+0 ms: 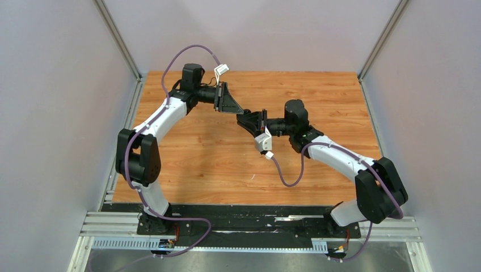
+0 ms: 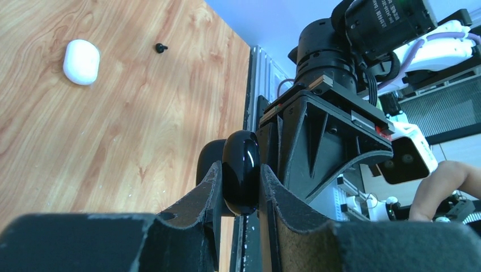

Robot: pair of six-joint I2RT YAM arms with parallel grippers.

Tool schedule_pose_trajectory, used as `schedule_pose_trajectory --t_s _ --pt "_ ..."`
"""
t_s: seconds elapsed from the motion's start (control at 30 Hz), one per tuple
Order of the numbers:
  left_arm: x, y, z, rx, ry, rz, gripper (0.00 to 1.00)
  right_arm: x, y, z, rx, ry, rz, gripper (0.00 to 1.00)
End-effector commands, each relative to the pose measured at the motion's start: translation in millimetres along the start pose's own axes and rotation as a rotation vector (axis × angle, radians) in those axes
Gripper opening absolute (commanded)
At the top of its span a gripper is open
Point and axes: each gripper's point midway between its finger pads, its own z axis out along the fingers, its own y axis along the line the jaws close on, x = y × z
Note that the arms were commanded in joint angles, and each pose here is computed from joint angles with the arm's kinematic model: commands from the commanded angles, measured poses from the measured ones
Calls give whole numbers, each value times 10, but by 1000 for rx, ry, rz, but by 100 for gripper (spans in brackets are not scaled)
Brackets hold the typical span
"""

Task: Insert the wireless bluetooth earbuds into the charging case
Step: Place the earbud in the charging case.

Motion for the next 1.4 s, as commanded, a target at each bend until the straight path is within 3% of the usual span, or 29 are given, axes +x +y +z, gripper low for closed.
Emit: schedule_pose_trajectory --t_s 0.0,0.23,0.4,0.6,0.87,1.0,1.37 --pt "-47 -323 -32 123 25 34 0 89 152 6 3 33 -4 0" --pt "-37 -347 -34 151 36 15 0 160 180 3 30 61 -7 1" --pt "-39 -332 -33 151 36 10 0 149 185 -15 4 72 29 16" --pt "-34 -318 -29 149 36 3 0 136 213 -17 -42 75 92 23" --pt "-26 -303 -27 146 36 -1 0 97 179 -28 -47 69 99 22" --pt "-23 -294 -24 146 36 -2 0 77 162 -47 -44 72 89 12" --pt "-16 -279 -33 142 34 -6 0 42 111 -119 -33 102 103 17"
